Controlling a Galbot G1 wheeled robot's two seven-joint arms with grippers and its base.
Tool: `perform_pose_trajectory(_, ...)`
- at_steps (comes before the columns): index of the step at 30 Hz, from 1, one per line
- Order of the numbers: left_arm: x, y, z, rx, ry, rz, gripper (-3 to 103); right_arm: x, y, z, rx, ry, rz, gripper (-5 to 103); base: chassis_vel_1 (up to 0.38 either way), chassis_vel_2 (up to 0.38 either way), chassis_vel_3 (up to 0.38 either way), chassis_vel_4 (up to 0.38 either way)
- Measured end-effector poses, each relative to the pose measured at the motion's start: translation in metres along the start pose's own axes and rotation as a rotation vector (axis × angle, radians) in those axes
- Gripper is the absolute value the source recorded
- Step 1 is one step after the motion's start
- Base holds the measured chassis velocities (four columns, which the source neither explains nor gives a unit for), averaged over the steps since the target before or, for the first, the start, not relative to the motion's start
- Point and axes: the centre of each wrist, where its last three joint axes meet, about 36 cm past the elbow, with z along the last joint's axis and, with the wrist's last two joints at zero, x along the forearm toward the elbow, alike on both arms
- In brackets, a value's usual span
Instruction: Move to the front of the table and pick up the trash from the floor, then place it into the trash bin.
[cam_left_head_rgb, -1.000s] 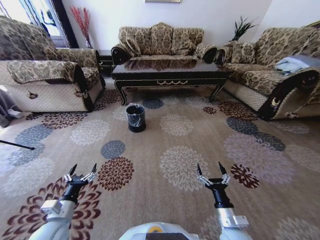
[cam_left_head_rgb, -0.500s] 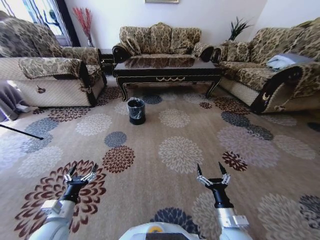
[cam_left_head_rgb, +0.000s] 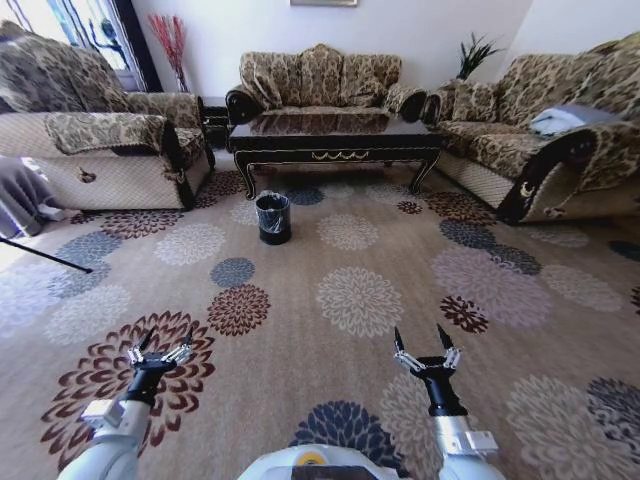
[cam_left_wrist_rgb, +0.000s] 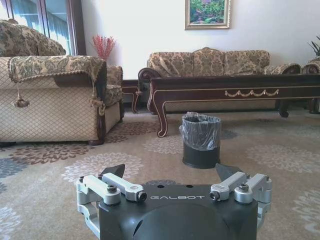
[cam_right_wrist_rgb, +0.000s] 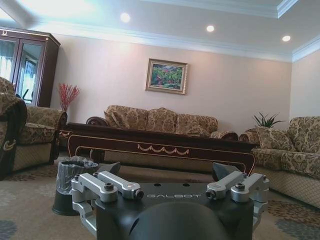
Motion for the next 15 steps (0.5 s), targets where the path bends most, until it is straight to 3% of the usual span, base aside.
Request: perform_pose_trajectory(15,0.0000,0.0000,0.0000,0.000,0.000,0.000,100,0.0000,0.0000,0.0000,0.000,0.000,0.000,100,0.007,-0.007,-0.006,0.006)
